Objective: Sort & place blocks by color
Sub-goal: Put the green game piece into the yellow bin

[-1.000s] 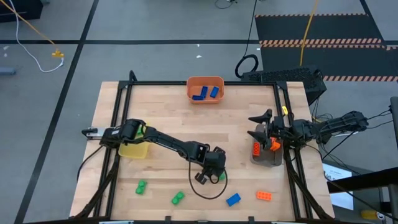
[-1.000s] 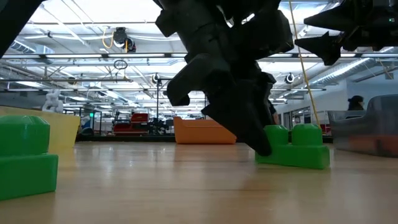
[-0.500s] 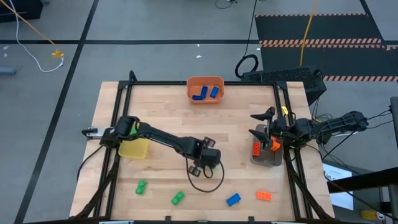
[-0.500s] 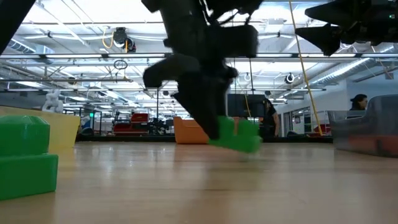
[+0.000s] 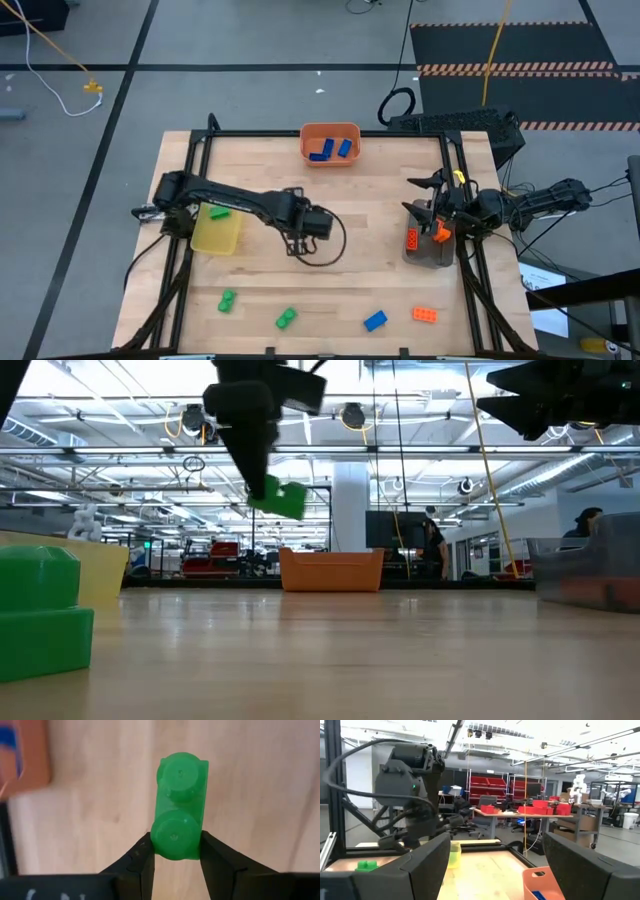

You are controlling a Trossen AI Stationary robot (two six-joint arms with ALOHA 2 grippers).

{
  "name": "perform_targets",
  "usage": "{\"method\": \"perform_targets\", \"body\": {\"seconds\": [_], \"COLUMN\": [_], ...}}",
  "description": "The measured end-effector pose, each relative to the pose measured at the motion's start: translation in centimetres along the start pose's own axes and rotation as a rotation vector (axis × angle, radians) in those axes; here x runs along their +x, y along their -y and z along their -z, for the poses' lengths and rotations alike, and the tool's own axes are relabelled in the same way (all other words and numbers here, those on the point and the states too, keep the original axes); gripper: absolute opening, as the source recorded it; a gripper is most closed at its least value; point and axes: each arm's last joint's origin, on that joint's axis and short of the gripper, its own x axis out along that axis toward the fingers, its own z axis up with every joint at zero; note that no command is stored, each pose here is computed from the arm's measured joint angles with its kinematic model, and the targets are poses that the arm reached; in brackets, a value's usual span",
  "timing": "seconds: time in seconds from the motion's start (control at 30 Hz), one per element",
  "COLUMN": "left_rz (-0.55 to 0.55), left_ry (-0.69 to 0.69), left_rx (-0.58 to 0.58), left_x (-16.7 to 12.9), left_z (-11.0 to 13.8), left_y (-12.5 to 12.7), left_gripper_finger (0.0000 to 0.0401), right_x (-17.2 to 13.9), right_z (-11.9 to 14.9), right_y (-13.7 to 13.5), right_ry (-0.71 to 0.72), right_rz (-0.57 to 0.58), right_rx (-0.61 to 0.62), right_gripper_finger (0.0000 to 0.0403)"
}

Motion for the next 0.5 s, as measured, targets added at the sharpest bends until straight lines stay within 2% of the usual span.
{"method": "perform_targets", "body": {"seconds": [0.17,0.27,0.4,0.5], "left_rz": [0.012,0.046,0.104,0.124], "left_ry": [0.049,0.146,0.276,0.284], "left_rx": [-0.155,-0.251,-0.376,-0.460], "left_x": [-2.1,-3.0,-3.8,-3.4], "left_z": [2.8,4.9,8.4,11.4], "left_y": [-1.4,-2.0,-2.8,-3.1], "left_gripper_finger": [0.0126,0.0126,0.0126,0.0126], "right_x": [0.0,0.0,0.0,0.0], "right_z": [0.0,0.1,0.1,0.2], "right_y": [0.0,0.0,0.0,0.0], "right_ry": [-0.003,-0.011,-0.013,-0.017], "right_rz": [0.014,0.015,0.015,0.015], "right_rx": [-0.001,-0.008,0.010,0.029], "right_gripper_finger": [0.0311,0.0311,0.0311,0.0311]}}
